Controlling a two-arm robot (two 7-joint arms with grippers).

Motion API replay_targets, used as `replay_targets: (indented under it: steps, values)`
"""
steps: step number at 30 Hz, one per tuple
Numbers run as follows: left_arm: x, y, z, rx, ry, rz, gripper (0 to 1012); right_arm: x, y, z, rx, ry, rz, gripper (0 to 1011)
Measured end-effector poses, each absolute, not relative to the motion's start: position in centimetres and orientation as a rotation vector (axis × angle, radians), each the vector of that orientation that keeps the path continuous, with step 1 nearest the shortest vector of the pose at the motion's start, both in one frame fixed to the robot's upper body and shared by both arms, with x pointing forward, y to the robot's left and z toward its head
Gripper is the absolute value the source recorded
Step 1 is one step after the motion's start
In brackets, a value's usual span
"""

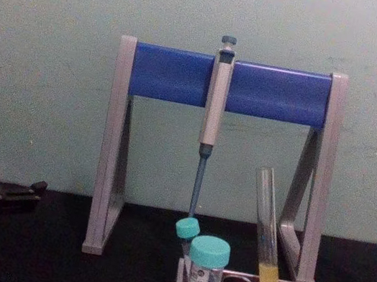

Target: Pick up the test tube from the test tube rack, shake it, then place it back into the test tube rack.

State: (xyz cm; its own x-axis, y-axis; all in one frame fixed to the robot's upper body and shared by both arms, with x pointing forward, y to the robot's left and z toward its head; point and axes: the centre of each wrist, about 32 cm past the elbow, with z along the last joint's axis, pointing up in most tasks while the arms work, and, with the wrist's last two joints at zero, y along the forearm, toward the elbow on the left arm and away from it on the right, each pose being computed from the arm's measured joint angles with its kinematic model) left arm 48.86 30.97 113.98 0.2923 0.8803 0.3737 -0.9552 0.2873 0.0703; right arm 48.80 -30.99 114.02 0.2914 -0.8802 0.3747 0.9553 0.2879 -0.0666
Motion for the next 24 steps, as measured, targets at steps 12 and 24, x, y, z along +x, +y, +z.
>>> replay_targets:
  steps: [12,24]
  values:
    - [48.9,31.0,114.0,0.304,-0.285,1.248,1001,48.3,-30.8,115.2,-0.22,-0.281,-1.217,1000]
    - [48.9,31.0,114.0,0.304,-0.285,1.248,1001,47.9,-30.6,117.5,-0.154,-0.236,-1.031,1000]
